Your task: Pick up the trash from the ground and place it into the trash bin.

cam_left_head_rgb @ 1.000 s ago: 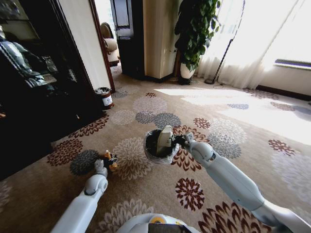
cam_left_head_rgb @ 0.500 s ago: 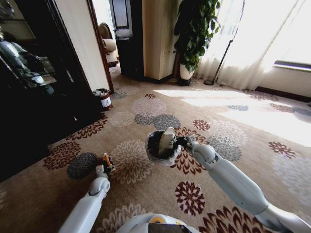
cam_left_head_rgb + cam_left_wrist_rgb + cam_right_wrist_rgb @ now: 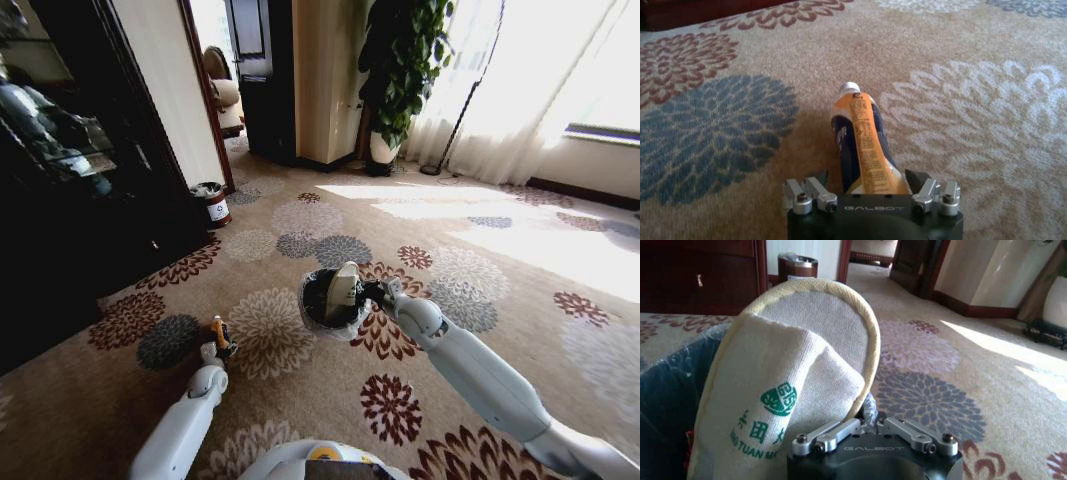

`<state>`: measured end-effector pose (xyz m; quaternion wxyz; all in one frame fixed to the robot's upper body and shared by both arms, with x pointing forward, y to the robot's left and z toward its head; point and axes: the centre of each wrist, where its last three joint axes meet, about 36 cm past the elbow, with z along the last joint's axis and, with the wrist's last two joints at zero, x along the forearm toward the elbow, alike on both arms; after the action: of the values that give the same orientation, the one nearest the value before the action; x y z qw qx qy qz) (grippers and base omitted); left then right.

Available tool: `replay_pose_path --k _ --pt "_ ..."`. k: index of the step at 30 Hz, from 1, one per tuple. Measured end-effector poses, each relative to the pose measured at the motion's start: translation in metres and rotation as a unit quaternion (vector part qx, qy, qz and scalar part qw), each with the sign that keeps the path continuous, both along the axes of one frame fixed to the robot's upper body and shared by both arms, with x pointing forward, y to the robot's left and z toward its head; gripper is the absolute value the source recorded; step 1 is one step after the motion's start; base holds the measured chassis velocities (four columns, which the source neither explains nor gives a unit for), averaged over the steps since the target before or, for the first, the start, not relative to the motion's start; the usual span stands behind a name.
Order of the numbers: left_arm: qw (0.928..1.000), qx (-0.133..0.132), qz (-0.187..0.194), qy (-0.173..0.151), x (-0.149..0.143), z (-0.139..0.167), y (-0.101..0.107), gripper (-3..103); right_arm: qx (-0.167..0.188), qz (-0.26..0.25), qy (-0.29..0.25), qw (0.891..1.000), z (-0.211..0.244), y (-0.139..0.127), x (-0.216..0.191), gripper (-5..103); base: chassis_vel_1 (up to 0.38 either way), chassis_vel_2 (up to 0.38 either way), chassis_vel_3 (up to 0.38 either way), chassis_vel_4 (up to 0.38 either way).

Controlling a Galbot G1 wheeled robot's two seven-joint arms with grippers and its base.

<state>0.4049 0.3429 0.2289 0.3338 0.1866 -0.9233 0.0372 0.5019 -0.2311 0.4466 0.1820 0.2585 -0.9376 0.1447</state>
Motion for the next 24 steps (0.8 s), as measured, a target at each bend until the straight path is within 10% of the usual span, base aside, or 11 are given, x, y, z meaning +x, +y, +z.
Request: replay_pose_path --k 12,17,21,24 --pt "0.9996 -0.023 0.017 0.001 0.004 -0.002 0.006 45 0.007 0.003 -0.001 1.000 0.001 0.002 -0.001 1 0.000 0.000 0.000 0.000" --pt "0.9977 -0.003 -0.007 -0.067 0.006 0.032 -0.003 34 0.008 0.003 -0.002 1.000 0.002 0.001 -0.001 1 0.000 0.000 0.000 0.000" --pt "0.9837 0.055 -0.061 -0.160 0.012 0.070 -0.013 33 0.010 0.002 -0.001 1.000 0.001 0.002 -0.001 1 0.000 0.000 0.000 0.000" --pt "0.9542 0.093 -0.138 -0.249 0.020 0.121 -0.033 33 0.009 0.005 0.003 1.000 -0.002 0.005 -0.001 1 0.000 0.000 0.000 0.000"
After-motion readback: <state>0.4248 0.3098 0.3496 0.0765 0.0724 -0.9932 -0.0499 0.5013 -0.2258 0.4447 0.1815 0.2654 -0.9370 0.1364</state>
